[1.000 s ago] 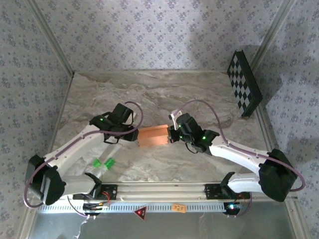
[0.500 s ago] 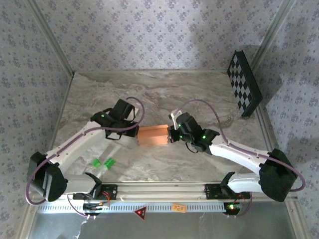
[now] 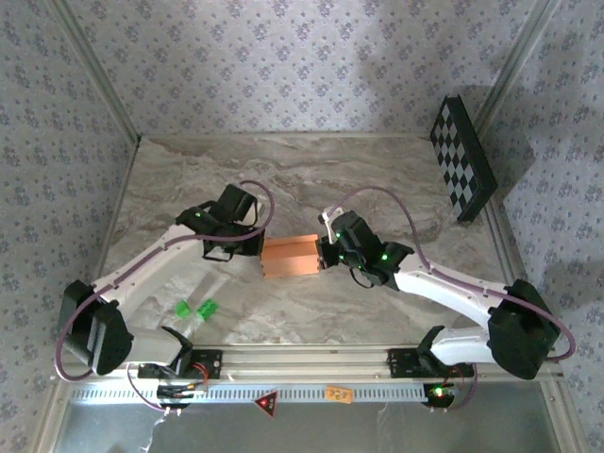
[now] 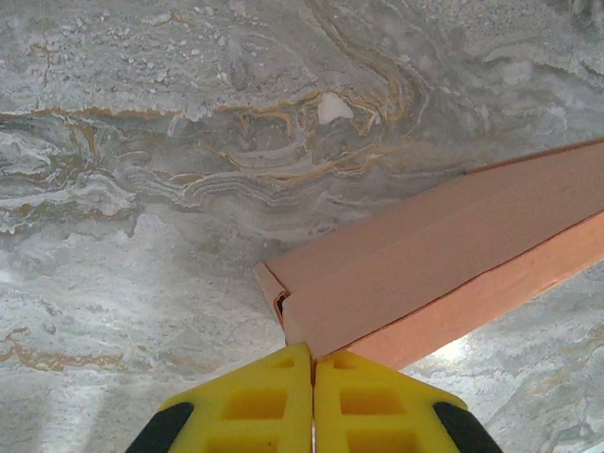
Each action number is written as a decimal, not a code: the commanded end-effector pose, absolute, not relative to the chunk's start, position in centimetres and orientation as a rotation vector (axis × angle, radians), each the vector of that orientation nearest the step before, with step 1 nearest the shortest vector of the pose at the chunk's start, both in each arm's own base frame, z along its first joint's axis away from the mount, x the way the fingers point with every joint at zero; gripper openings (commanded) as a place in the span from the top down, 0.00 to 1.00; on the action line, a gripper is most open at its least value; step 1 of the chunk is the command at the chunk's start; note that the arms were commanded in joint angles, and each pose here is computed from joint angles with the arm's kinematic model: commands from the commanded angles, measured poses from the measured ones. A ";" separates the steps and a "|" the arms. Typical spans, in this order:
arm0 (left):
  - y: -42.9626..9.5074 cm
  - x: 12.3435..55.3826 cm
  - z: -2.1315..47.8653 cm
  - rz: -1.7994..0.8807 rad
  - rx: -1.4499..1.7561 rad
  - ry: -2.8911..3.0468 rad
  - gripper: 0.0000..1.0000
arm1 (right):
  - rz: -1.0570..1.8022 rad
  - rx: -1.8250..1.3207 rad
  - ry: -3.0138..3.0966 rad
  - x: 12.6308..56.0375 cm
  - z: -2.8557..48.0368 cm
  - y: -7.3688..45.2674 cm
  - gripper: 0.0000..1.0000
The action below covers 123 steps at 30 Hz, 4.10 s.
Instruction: Fold the paper box
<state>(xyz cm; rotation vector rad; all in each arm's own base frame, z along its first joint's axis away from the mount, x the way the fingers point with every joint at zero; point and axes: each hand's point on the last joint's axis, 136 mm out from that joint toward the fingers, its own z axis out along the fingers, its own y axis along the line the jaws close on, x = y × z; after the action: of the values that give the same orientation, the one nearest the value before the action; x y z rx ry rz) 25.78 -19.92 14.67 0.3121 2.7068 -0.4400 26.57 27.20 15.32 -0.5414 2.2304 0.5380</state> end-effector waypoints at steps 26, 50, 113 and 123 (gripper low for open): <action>-21.6 25.8 15.1 -0.550 0.254 2.739 0.92 | 0.599 -0.519 2.240 26.6 16.2 28.6 1.00; -21.2 25.1 14.0 -0.625 0.168 2.671 0.91 | 0.512 -0.517 2.276 25.6 14.1 28.2 1.00; -21.7 19.6 12.7 -0.804 0.266 2.762 0.92 | 0.563 -0.529 2.211 24.1 17.2 28.7 0.71; -22.4 19.9 14.3 -0.866 0.275 2.701 0.91 | 0.649 -0.626 2.199 24.4 19.1 30.9 0.75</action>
<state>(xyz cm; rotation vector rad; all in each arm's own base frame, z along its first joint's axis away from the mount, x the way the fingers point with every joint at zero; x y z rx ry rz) 20.12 -21.86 13.38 0.2565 2.7243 -0.8241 24.49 30.04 19.09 -0.5567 2.1798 0.6298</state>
